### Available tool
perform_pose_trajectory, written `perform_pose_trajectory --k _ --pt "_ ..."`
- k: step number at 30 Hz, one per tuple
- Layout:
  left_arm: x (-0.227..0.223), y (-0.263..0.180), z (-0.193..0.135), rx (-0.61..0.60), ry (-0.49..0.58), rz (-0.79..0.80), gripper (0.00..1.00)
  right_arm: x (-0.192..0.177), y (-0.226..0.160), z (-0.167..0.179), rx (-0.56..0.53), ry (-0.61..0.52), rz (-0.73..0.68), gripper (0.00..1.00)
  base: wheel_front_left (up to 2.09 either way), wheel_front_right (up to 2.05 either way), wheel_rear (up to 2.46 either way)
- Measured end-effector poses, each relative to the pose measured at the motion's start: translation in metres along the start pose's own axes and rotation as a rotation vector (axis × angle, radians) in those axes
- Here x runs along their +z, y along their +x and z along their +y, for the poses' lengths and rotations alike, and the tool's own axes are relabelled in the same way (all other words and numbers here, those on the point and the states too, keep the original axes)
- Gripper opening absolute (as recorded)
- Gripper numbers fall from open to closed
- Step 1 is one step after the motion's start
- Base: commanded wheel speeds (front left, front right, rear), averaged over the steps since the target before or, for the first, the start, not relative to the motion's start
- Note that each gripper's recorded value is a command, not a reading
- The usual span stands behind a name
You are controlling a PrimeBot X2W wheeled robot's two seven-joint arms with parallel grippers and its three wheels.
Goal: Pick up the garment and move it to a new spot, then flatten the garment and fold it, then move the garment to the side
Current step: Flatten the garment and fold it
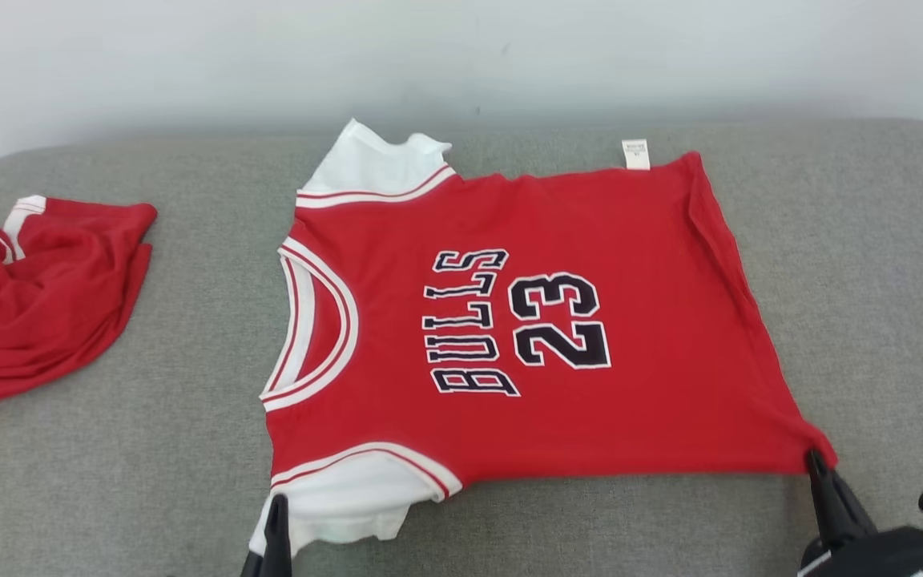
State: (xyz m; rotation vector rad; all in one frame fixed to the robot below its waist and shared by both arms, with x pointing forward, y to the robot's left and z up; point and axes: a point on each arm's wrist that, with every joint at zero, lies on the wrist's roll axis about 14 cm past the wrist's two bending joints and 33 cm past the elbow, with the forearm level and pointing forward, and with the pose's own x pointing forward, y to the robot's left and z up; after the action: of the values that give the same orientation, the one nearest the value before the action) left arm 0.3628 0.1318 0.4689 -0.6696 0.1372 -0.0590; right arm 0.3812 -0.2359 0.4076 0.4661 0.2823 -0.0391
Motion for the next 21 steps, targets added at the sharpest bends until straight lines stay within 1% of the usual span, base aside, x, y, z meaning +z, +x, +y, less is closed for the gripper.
perform_pose_trajectory --k 7,12,15,21 --pt "-0.021 -0.029 0.012 0.054 0.004 0.055 0.0 -0.021 -0.034 -0.011 -0.037 -0.014 0.068 0.0 0.0 0.0 0.0" --pt "-0.029 -0.045 0.022 0.086 0.003 0.081 0.0 -0.032 -0.053 -0.011 -0.053 -0.014 0.103 0.0 0.0 0.0 0.0" --pt "-0.034 -0.047 0.016 0.068 0.0 0.097 0.0 -0.033 -0.059 -0.007 -0.06 -0.004 0.113 0.0 0.0 0.0 0.0" --pt "-0.026 -0.031 0.0 0.001 0.022 0.082 0.0 -0.025 -0.054 0.007 -0.042 0.009 0.104 0.0 0.0 0.0 0.0"
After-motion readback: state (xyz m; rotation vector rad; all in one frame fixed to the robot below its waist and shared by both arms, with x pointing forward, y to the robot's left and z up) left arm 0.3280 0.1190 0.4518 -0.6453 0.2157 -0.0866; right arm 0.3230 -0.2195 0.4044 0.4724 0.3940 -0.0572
